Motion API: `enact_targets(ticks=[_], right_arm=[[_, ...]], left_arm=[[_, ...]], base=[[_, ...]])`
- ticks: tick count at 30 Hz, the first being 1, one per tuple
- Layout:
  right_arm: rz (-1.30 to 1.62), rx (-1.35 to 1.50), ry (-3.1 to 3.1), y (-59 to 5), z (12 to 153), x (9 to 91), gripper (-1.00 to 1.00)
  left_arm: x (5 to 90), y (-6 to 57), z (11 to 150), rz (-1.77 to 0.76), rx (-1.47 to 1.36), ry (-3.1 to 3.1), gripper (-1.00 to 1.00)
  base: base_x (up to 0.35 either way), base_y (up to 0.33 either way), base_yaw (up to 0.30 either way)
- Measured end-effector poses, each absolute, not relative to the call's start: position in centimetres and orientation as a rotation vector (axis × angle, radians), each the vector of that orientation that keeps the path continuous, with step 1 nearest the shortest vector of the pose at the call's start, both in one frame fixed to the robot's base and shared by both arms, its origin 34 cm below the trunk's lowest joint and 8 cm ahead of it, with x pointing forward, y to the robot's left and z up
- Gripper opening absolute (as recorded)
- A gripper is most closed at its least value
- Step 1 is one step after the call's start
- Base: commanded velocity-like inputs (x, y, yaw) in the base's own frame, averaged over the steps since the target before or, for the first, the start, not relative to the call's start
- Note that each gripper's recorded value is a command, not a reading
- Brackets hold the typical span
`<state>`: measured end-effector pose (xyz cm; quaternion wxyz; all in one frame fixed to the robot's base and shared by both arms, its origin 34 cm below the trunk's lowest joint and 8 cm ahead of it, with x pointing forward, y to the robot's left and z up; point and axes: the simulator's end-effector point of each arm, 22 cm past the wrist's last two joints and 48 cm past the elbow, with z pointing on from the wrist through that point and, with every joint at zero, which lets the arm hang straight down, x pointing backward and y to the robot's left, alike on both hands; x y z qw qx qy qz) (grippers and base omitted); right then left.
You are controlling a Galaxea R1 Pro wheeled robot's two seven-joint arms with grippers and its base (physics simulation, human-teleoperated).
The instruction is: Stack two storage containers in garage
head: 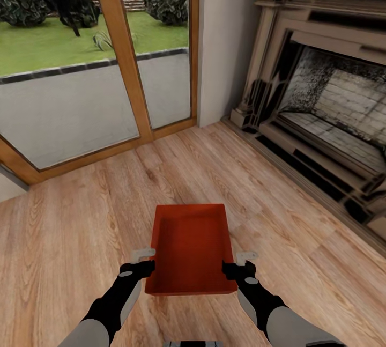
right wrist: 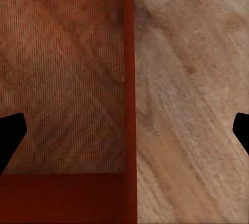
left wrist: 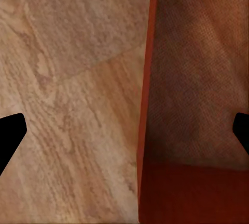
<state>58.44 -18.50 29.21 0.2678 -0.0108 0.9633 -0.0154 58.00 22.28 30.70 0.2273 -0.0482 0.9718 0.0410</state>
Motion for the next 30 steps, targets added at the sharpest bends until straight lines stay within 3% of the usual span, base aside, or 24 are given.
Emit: enact_targets(ticks=[30], right_arm=[[-0.044,-0.028,2.597,-18.6,22.8,57.1,1.00]], left_arm=[[56.7,22.3,24.3,0.112,-0.132,2.674,1.00]], base=[[0.000,0.000,0.000]])
